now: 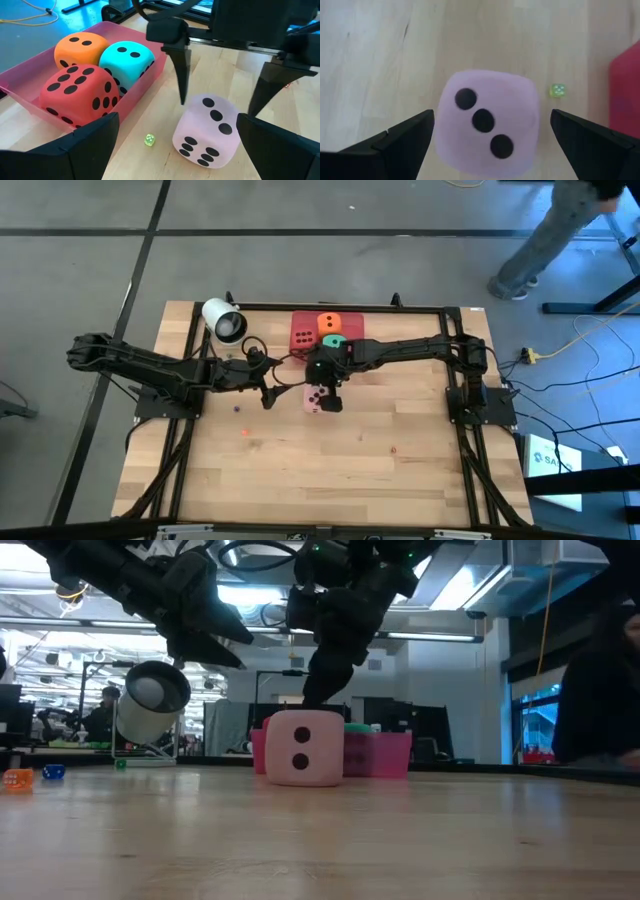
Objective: Pick & Place Dice
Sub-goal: Put the pink die into the pink bin
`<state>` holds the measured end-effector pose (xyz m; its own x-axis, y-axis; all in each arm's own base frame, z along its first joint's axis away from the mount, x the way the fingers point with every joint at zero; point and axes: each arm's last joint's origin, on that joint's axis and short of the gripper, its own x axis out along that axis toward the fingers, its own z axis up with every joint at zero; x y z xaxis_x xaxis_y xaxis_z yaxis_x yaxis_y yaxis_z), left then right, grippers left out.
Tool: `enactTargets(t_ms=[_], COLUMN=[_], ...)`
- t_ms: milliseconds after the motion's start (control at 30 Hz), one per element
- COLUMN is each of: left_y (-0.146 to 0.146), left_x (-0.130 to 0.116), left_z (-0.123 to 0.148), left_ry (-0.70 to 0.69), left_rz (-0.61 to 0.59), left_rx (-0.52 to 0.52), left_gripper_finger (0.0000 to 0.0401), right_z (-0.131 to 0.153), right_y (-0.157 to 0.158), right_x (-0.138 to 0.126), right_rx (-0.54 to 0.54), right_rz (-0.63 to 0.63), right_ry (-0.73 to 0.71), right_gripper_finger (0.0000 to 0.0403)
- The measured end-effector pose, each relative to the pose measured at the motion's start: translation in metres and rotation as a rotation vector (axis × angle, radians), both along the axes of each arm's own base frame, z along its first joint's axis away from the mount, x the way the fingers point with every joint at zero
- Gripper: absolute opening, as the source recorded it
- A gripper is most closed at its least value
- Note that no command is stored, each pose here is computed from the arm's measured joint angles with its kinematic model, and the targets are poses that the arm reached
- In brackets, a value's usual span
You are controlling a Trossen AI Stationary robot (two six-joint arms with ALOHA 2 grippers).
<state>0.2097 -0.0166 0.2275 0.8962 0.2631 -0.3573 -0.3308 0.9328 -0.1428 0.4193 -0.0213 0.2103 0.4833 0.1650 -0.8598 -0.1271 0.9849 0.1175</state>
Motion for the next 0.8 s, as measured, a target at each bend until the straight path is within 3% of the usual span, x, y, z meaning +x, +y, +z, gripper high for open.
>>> enactTargets(t_ms=[433, 800], left_y=[-0.001, -0.001], left_x=[0.0, 0.0], left_z=[0.0, 0.0], left_ry=[0.004, 0.006], left_rz=[-0.027, -0.036], left_rx=[-0.002, -0.004], left_gripper_finger=[0.04, 0.04], right_z=[-0.002, -0.014], right_y=[0.001, 0.001], right_x=[0.004, 0.008], right_rx=[0.035, 0.0], right_rz=[-0.087, -0.114], right_ry=[-0.01, 0.015], right_gripper_finger=[0.04, 0.04])
